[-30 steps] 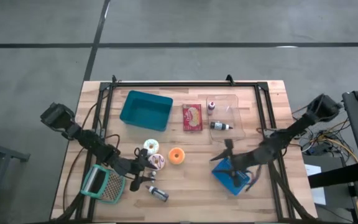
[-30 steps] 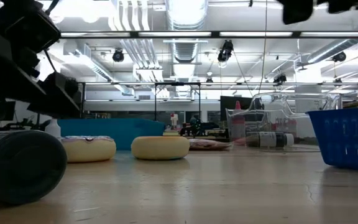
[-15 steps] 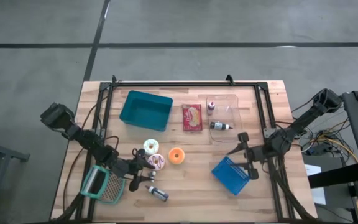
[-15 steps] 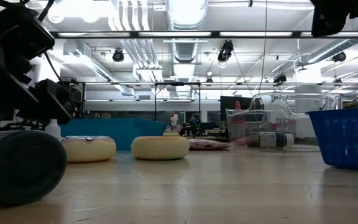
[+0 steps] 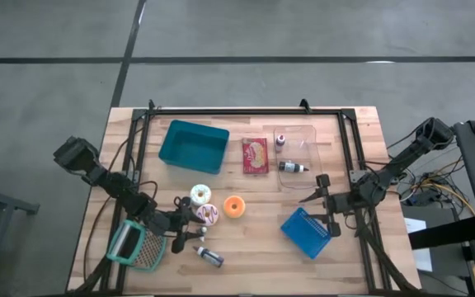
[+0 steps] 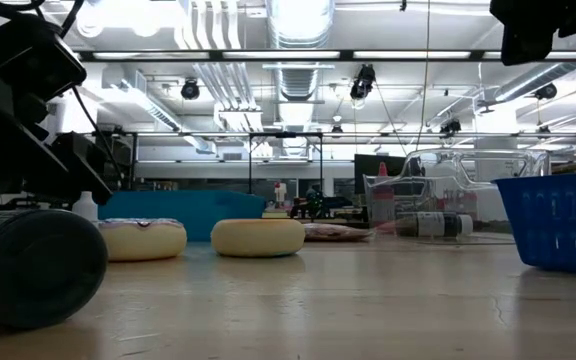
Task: Pick & Place Food Item
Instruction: Put the top small purple food coloring bottle into the transparent bin
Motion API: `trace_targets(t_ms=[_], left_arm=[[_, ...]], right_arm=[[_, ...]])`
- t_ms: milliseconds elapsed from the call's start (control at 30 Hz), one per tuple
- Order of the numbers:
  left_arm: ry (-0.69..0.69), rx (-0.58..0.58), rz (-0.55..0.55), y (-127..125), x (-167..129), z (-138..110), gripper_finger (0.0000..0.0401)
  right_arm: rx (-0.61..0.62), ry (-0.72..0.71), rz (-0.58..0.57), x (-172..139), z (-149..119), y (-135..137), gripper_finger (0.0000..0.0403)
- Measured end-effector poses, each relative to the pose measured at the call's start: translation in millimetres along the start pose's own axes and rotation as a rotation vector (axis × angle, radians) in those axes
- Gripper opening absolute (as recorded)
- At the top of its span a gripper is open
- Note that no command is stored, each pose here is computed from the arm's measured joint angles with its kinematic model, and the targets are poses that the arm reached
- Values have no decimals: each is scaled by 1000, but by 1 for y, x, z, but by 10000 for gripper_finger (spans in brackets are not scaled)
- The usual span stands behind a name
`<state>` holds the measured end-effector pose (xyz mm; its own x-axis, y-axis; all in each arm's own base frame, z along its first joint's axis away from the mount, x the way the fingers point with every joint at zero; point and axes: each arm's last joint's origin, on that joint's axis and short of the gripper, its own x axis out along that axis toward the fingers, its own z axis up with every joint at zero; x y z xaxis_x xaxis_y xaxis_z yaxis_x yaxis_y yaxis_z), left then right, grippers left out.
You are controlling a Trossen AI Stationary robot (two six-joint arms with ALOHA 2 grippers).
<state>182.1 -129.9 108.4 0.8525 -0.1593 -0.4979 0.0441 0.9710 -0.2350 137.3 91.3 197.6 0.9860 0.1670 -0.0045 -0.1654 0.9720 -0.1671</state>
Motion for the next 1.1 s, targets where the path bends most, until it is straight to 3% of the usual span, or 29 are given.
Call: trace_targets(t_ms=[1100], left_arm=[[28,29,78,2,2,-1,192]], right_arm=[[-23,34,-72,5,11,-1,194]])
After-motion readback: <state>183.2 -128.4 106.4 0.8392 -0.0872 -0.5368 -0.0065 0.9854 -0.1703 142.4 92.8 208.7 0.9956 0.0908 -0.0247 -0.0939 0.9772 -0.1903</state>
